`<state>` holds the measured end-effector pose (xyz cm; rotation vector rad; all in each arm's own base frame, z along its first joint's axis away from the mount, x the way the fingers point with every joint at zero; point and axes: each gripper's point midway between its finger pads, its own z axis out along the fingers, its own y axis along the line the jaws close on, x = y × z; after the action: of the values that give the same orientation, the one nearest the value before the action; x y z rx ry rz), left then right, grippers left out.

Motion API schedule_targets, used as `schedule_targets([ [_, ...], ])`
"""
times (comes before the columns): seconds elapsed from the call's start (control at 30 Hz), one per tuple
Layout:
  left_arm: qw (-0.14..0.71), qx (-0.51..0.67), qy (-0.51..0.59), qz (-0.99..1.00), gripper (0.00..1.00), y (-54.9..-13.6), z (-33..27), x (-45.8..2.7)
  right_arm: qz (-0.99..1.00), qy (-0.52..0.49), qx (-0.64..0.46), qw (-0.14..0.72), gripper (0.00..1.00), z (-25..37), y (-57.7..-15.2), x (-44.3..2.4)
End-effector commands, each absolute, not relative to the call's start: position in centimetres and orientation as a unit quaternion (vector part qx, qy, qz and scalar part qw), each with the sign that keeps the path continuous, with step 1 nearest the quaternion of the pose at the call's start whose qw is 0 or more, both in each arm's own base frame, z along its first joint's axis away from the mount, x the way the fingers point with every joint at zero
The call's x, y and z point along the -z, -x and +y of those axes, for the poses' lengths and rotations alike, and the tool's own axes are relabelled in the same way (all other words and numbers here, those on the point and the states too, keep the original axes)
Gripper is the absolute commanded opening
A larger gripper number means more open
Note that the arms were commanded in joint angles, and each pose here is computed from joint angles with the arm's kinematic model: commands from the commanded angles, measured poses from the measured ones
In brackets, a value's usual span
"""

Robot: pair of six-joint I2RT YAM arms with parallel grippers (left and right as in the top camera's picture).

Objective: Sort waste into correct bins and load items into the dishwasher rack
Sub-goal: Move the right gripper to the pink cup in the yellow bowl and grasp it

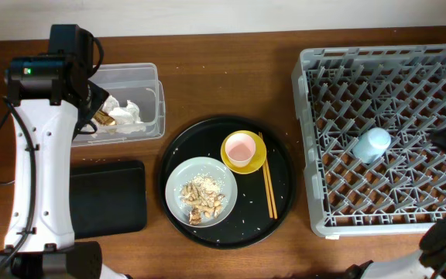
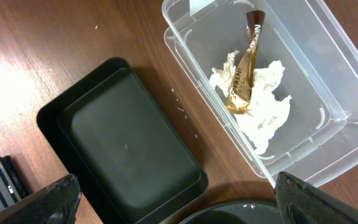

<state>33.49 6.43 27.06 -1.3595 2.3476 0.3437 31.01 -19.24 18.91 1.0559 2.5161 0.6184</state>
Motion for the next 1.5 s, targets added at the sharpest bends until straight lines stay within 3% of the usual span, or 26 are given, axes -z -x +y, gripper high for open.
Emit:
schedule_targets([
  [0.0, 0.214, -0.123, 0.491, 0.835, 0.99, -33.3, 6.7, -27.8, 0.900, -0.335, -0.192, 0.201, 0.18, -16.8, -31.8, -22.0],
  [0.27, 0.214, -0.123, 0.491, 0.835, 0.99, -33.3, 6.7, -27.8, 0.948, -0.126, -0.200, 0.213, 0.25, -2.7, -35.1, -25.1],
  [0.6, 0.214, -0.124, 0.491, 0.835, 0.99, -33.3, 6.7, -27.8, 0.970, 0.113, -0.119, 0.177, 0.52, 15.3, -33.9, -22.5],
  [0.73, 0.214, -0.124, 0.491, 0.835, 0.99, -33.3, 6.7, -27.8, 0.974, 0.141, -0.066, 0.164, 0.50, 19.9, -33.3, -19.4],
  [0.9, 0.214, -0.123, 0.491, 0.835, 0.99, -33.3, 6.7, -27.8, 0.973, 0.188, -0.054, 0.125, 0.40, 25.6, -32.3, -14.3],
  [1.07, 0.214, -0.123, 0.491, 0.835, 0.99, -33.3, 6.7, -27.8, 0.977, 0.185, -0.011, 0.109, 0.33, 26.7, -32.9, -9.9],
  [1.47, 0.214, -0.124, 0.491, 0.835, 0.99, -33.3, 6.7, -27.8, 0.977, 0.184, 0.026, 0.102, 0.28, 26.4, -34.1, -6.4],
])
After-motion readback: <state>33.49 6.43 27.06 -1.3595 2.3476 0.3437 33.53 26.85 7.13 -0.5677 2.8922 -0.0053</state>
